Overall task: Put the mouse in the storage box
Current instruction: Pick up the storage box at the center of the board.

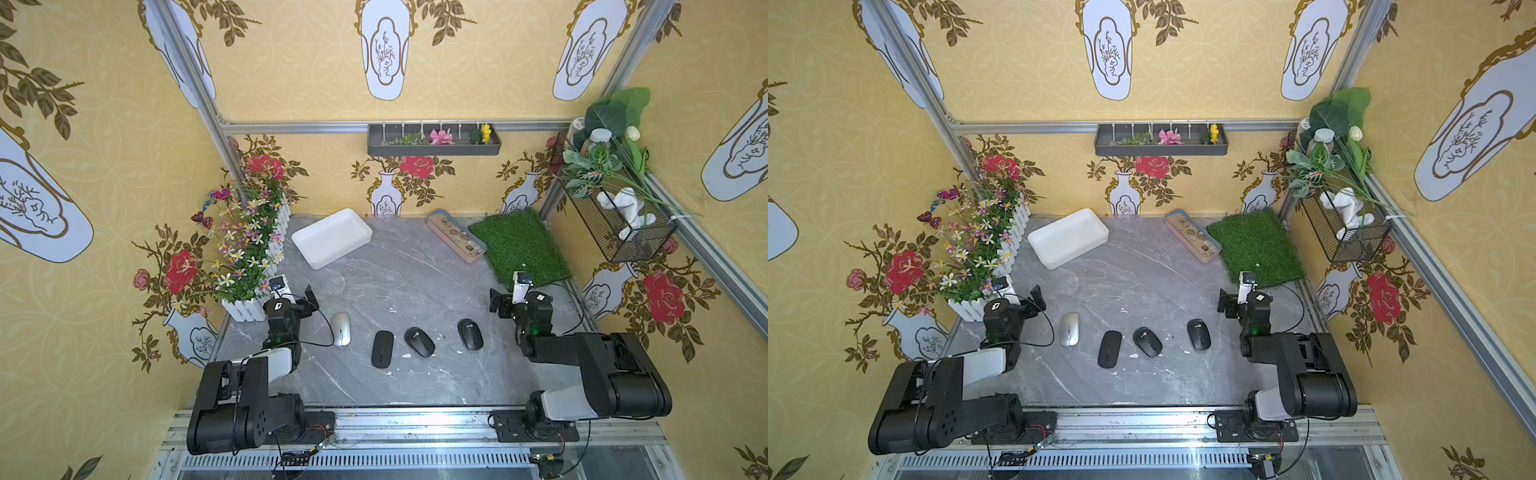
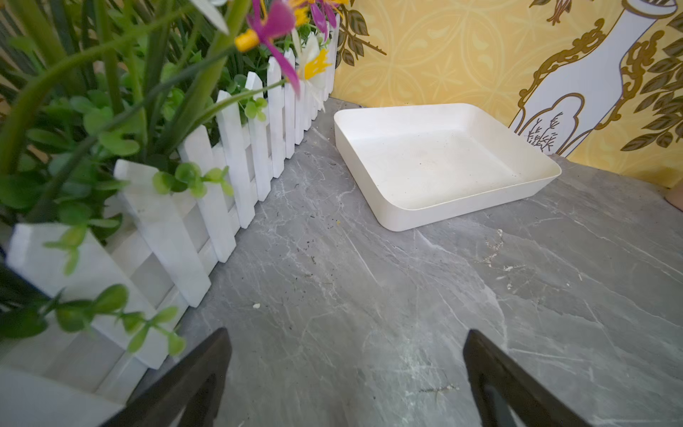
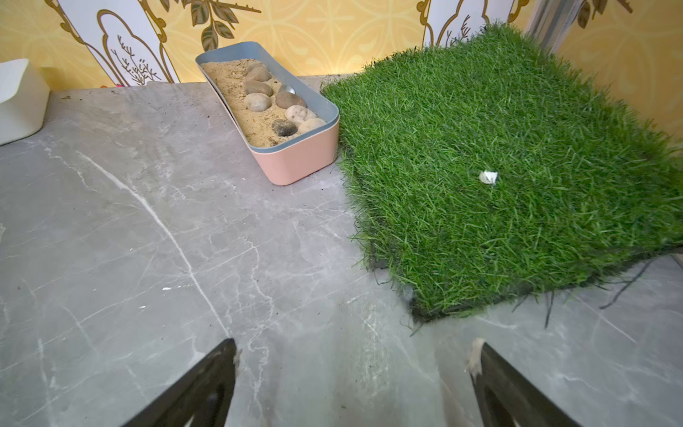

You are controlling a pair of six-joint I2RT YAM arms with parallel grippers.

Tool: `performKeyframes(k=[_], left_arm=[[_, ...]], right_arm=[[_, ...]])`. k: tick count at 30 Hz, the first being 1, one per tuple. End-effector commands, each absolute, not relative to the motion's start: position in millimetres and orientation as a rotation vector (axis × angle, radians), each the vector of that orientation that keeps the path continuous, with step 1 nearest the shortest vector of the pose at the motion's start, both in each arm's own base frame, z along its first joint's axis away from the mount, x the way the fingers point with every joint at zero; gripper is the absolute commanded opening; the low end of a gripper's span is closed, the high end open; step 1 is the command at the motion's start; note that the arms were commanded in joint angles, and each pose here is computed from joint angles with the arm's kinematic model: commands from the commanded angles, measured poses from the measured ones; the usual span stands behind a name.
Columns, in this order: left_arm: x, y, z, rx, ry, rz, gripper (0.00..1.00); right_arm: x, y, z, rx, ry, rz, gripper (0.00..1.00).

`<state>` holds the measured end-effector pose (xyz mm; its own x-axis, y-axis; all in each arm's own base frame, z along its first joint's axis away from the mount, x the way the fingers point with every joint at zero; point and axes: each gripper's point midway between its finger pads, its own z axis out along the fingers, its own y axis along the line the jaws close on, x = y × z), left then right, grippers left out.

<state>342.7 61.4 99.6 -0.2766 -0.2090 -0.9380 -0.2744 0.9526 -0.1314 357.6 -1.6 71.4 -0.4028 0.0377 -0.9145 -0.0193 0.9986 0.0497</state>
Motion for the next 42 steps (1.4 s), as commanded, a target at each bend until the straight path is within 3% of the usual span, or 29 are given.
performKeyframes(k=[1, 13, 17, 20, 24, 25, 30, 33, 38, 42], left_arm=[[342.3, 63.6, 100.4, -0.362, 1.86, 0.075, 1.0], [341.9, 73.7, 107.6, -0.421, 1.846, 0.118, 1.0], [334.5, 88.1, 156.8, -0.549, 1.832, 0.218, 1.0], [339.7, 80.5, 207.7, -0.64, 1.867, 0.092, 1.0], [372.7, 71.6, 227.2, -0.761, 2.065, -0.002, 0.94], [382.5, 69.0, 221.1, -0.777, 2.125, -0.015, 0.91], [423.0, 65.4, 185.3, -0.941, 2.326, -0.083, 0.94], [444.3, 55.7, 162.0, -0.976, 2.466, -0.135, 0.94], [463.8, 56.1, 120.8, -1.047, 2.562, -0.123, 0.96], [471.7, 63.0, 76.7, -1.094, 2.627, -0.104, 0.96]], right_arm=[[359.3, -1.0, 75.9, 0.004, 1.965, 0.06, 0.97], [361.4, -16.8, 84.8, 0.113, 1.976, -0.04, 0.97], [385.6, -13.8, 123.3, 0.129, 2.091, -0.052, 0.97], [428.1, 35.9, 164.0, 0.021, 2.187, 0.144, 0.97], [489.9, 147.3, 189.7, -0.284, 2.262, 0.258, 0.97], [502.4, 167.8, 191.4, -0.315, 2.281, 0.316, 0.97], [556.7, 285.8, 189.0, -0.485, 2.288, 0.695, 0.97], [574.1, 336.2, 174.6, -0.568, 2.243, 0.782, 0.97], [598.3, 373.6, 153.0, -0.403, 2.141, 0.985, 0.97], [601.6, 399.5, 136.4, -0.389, 2.13, 0.969, 0.97]])
